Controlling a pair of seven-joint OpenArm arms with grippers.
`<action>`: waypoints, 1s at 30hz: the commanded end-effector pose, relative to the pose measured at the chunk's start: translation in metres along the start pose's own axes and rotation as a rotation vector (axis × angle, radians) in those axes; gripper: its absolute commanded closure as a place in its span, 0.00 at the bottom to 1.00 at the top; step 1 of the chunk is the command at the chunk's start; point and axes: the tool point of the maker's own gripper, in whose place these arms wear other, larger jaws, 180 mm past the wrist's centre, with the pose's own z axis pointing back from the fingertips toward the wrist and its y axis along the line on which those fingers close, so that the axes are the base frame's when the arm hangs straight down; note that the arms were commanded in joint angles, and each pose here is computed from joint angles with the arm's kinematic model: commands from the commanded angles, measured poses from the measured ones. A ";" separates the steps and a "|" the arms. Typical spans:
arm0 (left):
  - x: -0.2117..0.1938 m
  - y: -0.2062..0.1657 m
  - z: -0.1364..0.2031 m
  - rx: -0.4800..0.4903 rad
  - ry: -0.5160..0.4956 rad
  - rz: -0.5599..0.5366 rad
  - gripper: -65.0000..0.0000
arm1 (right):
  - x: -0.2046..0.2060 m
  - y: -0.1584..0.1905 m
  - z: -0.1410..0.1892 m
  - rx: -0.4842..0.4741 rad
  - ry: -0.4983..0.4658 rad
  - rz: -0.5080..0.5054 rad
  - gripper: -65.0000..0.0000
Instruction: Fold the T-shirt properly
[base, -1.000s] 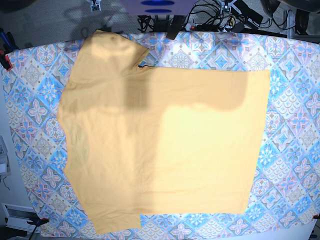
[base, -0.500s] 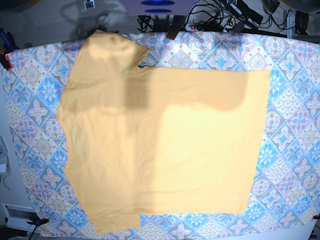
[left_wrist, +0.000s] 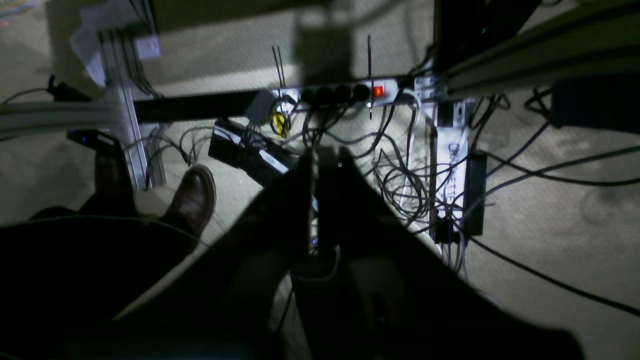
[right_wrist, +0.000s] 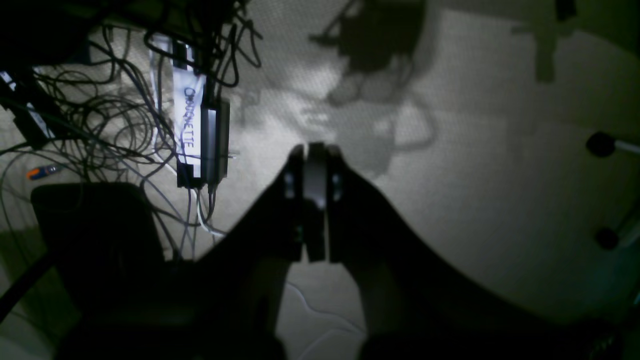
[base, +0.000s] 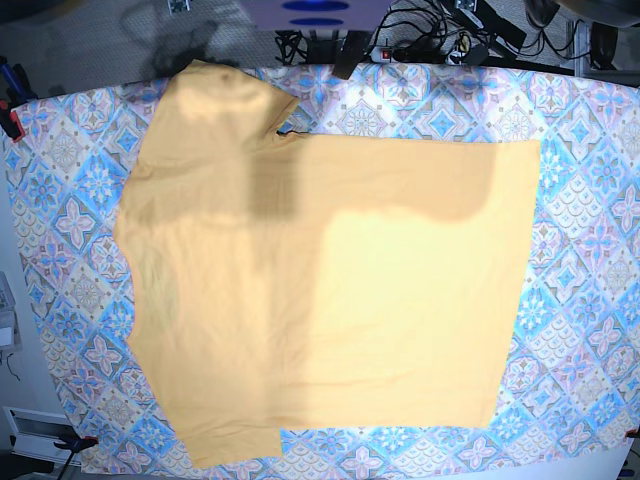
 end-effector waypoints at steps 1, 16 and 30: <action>-0.002 0.002 0.006 0.002 -0.018 -0.010 1.00 | 0.001 -0.004 0.004 -0.006 -0.023 0.008 1.00; 0.022 -0.009 0.026 -0.014 -0.215 0.001 1.00 | 0.034 0.002 0.022 0.009 -0.143 0.015 1.00; 0.073 -0.010 0.062 -0.030 -0.420 -0.012 1.00 | 0.068 -0.017 0.055 -0.046 -0.264 0.004 1.00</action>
